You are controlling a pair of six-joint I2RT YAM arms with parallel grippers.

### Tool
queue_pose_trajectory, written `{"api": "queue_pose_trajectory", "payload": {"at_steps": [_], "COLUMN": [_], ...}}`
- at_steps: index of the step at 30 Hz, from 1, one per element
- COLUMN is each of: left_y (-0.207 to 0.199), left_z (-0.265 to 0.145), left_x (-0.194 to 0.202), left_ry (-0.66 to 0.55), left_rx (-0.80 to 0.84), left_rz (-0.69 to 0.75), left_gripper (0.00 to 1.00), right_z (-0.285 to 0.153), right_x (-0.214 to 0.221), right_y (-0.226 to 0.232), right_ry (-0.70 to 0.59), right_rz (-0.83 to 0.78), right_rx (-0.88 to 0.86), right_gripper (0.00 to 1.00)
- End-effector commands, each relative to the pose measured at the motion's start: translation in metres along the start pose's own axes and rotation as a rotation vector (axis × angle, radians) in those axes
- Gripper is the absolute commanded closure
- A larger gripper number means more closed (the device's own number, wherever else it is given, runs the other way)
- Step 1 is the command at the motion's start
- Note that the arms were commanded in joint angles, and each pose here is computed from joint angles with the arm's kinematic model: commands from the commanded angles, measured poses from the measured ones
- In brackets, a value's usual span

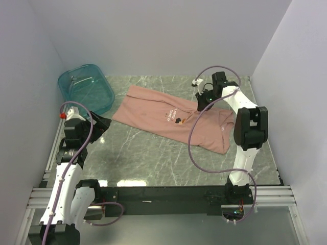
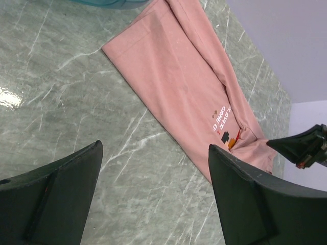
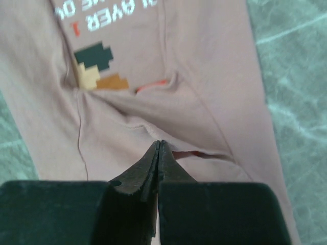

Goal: Fold and stack the t-shirts

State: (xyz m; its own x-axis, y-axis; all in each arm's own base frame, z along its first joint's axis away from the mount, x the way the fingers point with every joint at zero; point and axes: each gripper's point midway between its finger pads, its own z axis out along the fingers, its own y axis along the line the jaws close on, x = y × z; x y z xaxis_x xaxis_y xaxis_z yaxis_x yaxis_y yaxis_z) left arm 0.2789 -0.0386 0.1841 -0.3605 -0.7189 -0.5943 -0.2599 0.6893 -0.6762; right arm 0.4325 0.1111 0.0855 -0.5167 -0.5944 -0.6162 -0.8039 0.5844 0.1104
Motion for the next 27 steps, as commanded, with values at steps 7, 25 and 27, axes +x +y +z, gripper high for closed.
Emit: {"api": "queue_pose_trajectory", "payload": {"at_steps": [7, 25, 27], "left_y": [-0.018, -0.115, -0.125], "left_z": [0.008, 0.207, 0.231], "left_x": [-0.005, -0.008, -0.023], "left_ry": [0.003, 0.178, 0.14], "left_rx": [0.081, -0.056, -0.105], "left_rz": [-0.017, 0.136, 0.12], "left_gripper": [0.12, 0.41, 0.49], "right_z": [0.035, -0.081, -0.088], "right_x": [-0.043, 0.0, 0.021], "right_y": [-0.027, -0.04, -0.045], "right_ry": [-0.036, -0.227, -0.231], "right_rz": [0.142, 0.462, 0.535], "right_rx": [0.186, 0.088, 0.109], "right_gripper": [0.88, 0.57, 0.58]}}
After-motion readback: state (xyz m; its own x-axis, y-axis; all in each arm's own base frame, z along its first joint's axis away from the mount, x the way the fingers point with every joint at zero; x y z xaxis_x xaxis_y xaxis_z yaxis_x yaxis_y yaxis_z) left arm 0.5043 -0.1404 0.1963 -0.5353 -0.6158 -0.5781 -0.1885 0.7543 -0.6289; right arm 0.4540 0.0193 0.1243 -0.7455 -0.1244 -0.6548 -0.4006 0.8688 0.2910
